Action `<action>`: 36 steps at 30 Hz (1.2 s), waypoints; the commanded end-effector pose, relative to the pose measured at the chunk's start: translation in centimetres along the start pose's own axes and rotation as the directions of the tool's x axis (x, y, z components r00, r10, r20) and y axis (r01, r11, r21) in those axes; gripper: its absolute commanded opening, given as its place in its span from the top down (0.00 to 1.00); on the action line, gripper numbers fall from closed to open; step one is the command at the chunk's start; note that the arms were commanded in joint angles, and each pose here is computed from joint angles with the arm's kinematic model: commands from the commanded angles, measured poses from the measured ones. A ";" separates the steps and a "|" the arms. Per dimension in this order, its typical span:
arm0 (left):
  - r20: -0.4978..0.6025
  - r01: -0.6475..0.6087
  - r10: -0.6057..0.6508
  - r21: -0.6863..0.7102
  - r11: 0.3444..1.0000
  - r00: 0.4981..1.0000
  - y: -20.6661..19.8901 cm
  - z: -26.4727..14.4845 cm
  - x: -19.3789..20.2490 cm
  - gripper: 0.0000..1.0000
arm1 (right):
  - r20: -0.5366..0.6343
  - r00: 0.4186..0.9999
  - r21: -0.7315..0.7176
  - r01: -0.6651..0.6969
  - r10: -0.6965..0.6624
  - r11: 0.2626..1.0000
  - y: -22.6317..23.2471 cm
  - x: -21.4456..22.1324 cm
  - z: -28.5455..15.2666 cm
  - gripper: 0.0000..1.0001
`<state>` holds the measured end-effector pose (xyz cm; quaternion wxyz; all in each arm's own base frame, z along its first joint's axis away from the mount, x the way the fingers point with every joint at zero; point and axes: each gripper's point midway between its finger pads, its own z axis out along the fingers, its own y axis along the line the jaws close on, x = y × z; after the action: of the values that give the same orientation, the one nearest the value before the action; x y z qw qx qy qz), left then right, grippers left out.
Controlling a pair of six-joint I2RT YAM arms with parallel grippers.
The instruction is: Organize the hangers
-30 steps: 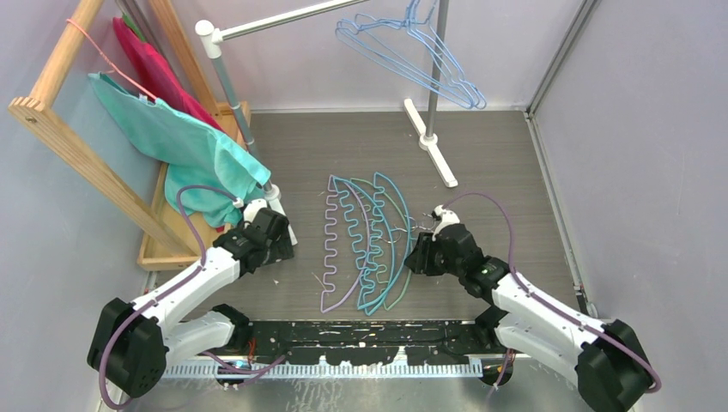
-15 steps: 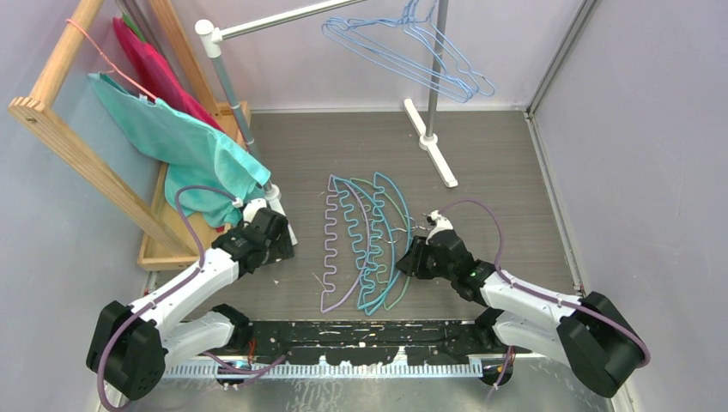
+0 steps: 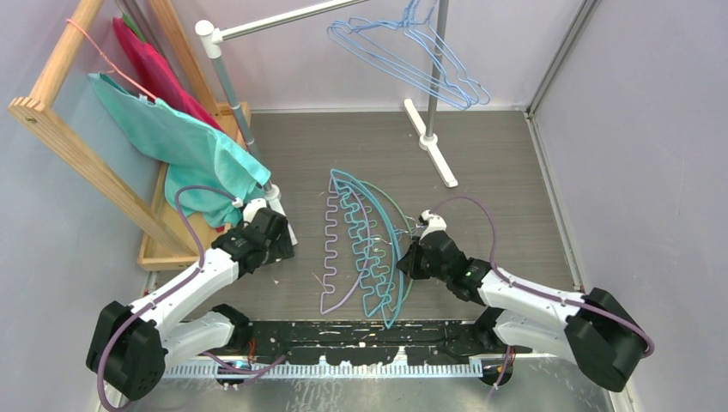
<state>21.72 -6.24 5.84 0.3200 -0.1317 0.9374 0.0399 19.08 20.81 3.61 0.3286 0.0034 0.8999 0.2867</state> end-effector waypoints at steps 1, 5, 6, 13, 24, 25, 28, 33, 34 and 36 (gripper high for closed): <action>0.042 0.025 -0.027 0.033 0.999 0.999 -0.7 -0.4 -1.2 0.02 | 0.144 0.974 0.068 0.164 -0.173 0.984 2.7 -5.4 -2.5 0.99; 0.045 0.026 -0.028 0.038 0.999 0.999 -0.8 -0.4 -1.3 0.02 | 0.192 0.942 0.169 0.245 -0.276 0.955 4.2 -9.1 -4.8 0.99; 0.046 0.026 -0.028 0.039 0.999 0.999 -0.8 -0.5 -1.3 0.02 | 0.199 0.934 0.188 0.260 -0.296 0.947 4.5 -9.8 -5.2 0.99; 0.059 0.035 -0.040 0.070 0.997 0.997 -1.1 -1.9 -2.3 0.02 | 0.119 0.888 0.333 0.386 -0.444 0.860 4.6 -10.1 -3.3 0.99; 0.131 0.011 -0.077 0.441 0.897 0.988 -9.5 -6.4 -3.6 0.02 | 0.160 0.872 0.322 0.397 -0.463 0.859 7.3 -10.3 -0.7 0.99; 0.135 0.013 -0.083 0.454 0.891 0.987 -9.9 -6.5 -3.7 0.02 | 0.166 0.872 0.310 0.396 -0.459 0.864 7.7 -10.4 -0.8 0.99; 0.130 0.017 -0.084 0.451 0.892 0.988 -10.3 -6.1 -3.6 0.02 | 0.180 0.875 0.270 0.395 -0.449 0.878 8.7 -10.5 -1.1 0.99; 0.119 0.049 -0.122 0.486 0.873 0.985 -11.3 -6.0 -3.8 0.02 | 0.175 0.876 0.252 0.401 -0.449 0.881 9.0 -10.1 -1.1 0.99; 0.115 0.059 -0.133 0.494 0.868 0.984 -11.5 -6.1 -3.8 0.02 | 0.174 0.877 0.249 0.402 -0.449 0.881 9.0 -10.0 -1.0 0.99; 0.113 0.066 -0.141 0.503 0.862 0.984 -11.7 -6.2 -3.9 0.02 | 0.167 0.878 0.243 0.404 -0.449 0.882 9.0 -9.6 -0.7 0.99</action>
<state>22.97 -15.89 11.06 0.3856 -0.0764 0.9053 -0.1609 23.55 23.78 10.77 0.4359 -0.1554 0.8845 0.0592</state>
